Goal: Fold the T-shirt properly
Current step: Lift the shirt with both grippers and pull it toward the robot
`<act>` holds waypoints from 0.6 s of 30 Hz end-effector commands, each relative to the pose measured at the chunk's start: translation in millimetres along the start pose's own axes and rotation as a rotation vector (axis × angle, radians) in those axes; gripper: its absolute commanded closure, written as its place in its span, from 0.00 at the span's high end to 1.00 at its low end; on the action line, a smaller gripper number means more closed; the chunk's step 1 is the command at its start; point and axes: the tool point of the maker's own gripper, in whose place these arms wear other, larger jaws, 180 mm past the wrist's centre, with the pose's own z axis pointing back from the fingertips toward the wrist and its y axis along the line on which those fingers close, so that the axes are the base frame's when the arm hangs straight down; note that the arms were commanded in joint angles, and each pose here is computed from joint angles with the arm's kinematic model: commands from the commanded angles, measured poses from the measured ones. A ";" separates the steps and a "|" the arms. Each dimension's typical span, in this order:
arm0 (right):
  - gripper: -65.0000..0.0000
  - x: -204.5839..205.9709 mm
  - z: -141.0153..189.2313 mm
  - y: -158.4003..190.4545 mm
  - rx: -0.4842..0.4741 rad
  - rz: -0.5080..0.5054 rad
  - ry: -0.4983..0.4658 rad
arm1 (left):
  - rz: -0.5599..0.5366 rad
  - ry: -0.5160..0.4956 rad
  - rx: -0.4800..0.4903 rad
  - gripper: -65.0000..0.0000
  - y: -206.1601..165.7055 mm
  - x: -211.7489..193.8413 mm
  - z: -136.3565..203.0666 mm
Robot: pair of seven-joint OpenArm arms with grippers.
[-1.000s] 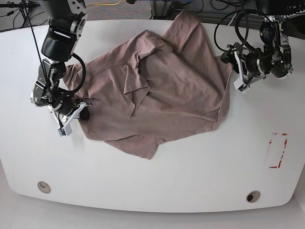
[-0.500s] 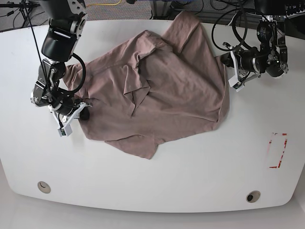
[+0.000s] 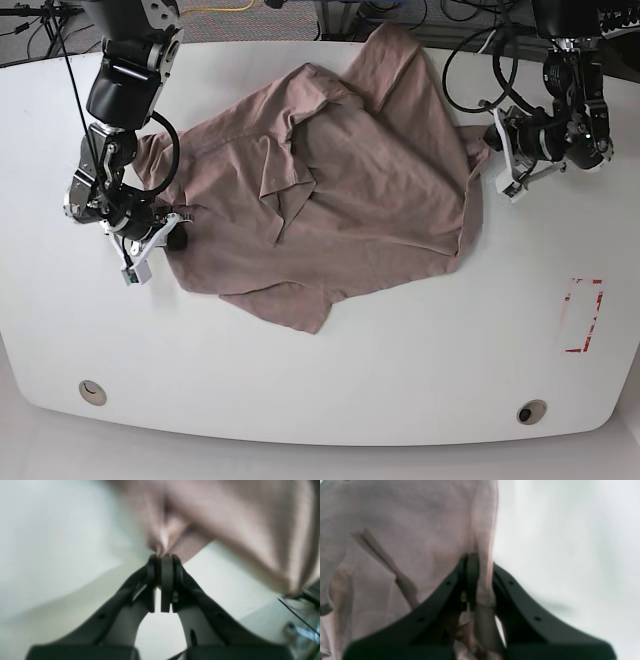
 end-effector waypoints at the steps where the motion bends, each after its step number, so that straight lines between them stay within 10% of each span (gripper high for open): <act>1: 0.04 31.5 13.3 -2.9 -0.015 0.044 -0.073 | -0.009 -0.035 0.076 0.00 19.5 8.4 21.0; 18: 0.04 68.7 42.5 3.9 -0.077 0.173 -0.113 | -0.044 -0.205 0.327 0.00 77.9 55.6 101.0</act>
